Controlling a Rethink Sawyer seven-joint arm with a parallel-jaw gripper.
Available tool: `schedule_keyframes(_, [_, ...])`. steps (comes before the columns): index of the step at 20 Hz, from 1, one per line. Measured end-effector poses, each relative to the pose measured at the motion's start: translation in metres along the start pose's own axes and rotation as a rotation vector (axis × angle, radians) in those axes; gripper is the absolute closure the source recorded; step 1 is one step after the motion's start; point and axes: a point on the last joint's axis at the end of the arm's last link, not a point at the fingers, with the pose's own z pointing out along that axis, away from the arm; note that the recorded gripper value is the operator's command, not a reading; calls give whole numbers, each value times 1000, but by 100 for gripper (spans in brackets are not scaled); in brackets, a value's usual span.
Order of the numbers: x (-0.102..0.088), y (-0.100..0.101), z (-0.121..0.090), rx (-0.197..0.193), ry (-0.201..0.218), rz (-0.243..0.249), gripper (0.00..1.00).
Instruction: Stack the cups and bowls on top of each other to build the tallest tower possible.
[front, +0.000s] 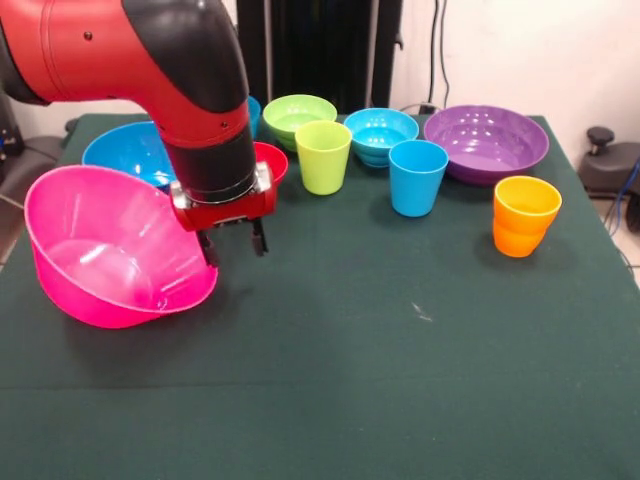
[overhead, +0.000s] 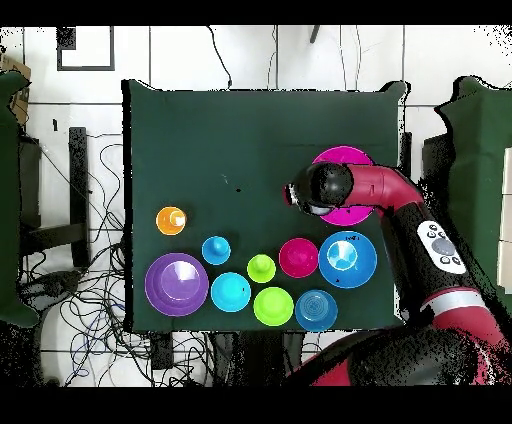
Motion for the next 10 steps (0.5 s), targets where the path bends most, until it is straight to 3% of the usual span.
schedule_keyframes(2, [-1, -2, -1, 6, -61, 2, 0])
schedule_keyframes(6, [-5, -10, -4, 39, -233, 10, 0])
schedule_keyframes(8, [-7, -12, -7, 54, -294, 12, 0])
schedule_keyframes(9, [-10, -15, -9, 70, -353, 15, 0])
schedule_keyframes(10, [-11, -16, -10, 77, -378, 15, 0])
